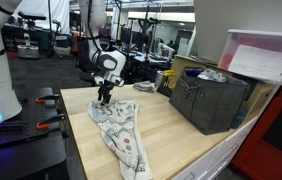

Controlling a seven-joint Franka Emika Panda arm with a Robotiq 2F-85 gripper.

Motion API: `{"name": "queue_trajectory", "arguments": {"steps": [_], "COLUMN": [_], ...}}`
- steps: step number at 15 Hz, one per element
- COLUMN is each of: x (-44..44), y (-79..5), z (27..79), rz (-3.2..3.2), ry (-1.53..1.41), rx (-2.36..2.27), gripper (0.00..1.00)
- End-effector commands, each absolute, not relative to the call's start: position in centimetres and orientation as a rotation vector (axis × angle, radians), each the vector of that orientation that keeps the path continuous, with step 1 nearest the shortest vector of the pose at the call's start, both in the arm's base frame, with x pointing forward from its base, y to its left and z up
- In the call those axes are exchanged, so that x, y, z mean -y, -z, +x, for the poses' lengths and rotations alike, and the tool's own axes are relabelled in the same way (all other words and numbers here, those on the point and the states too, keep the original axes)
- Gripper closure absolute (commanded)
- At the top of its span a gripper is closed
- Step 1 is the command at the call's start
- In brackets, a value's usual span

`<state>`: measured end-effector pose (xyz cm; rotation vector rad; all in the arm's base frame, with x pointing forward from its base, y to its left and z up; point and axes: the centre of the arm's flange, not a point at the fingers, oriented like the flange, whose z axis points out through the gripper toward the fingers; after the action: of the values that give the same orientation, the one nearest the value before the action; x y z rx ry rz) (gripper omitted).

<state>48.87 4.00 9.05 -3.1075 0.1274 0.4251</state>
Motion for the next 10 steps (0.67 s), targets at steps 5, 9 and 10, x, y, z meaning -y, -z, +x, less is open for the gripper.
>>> {"name": "queue_trajectory", "arguments": {"steps": [5, 9, 10], "x": [-6.1, -9.6, -10.9], "y": [-10.4, -12.9, -13.6], "z": [48.6, 47.7, 47.5], "rz": [-3.037, -2.895, -2.847], "ry": [-0.446, -0.492, -0.499], "rx": [-0.177, -0.066, -0.012], "gripper": [0.87, 1.00, 0.97]}}
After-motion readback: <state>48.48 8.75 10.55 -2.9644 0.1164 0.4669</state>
